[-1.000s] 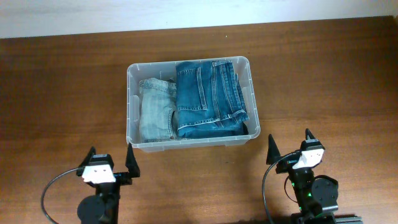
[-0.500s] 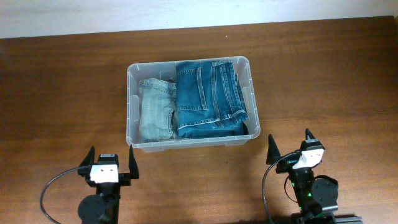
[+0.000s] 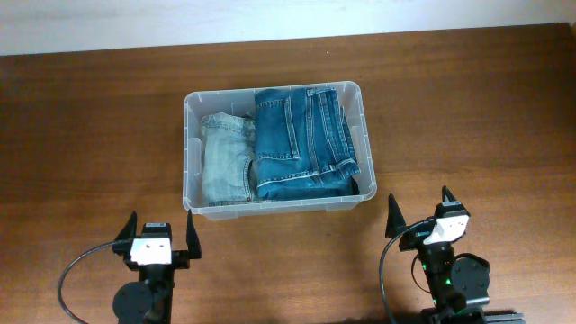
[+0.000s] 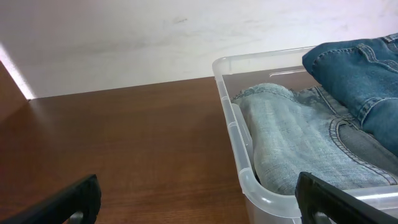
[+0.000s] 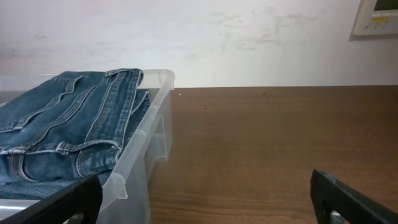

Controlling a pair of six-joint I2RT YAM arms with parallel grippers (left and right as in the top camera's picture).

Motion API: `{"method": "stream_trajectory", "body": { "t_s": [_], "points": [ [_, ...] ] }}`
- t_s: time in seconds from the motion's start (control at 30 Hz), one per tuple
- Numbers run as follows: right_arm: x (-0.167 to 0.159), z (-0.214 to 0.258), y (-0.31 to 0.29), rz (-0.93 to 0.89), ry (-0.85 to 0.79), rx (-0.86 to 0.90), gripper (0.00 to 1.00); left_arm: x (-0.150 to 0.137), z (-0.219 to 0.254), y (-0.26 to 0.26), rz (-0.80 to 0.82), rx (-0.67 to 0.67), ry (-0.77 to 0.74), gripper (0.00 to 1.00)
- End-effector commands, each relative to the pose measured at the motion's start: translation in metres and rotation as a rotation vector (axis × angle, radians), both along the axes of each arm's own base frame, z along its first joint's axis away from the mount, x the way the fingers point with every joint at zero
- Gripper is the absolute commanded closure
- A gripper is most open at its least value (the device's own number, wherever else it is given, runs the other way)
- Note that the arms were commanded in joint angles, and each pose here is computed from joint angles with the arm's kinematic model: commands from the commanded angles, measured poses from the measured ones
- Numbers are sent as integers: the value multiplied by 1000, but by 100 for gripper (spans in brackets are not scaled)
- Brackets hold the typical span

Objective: Pack container

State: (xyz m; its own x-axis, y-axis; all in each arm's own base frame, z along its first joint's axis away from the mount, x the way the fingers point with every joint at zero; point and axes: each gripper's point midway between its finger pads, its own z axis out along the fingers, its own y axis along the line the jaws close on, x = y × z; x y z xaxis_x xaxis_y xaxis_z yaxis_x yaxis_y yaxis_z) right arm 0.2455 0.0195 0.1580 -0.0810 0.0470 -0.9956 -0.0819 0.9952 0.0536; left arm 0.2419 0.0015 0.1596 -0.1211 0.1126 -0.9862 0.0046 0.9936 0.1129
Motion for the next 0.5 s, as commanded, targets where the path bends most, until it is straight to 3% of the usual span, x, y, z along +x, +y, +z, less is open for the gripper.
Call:
{"method": "stream_trajectory", "body": {
  "t_s": [0.0,0.47],
  "points": [
    [0,-2,-3,-16,2,4,2,0,-4,-3,-14,15,3,0],
    [0,-2,-3,-16,2,4,2,0,-5,-3,-15,15,4,1]
  ]
}}
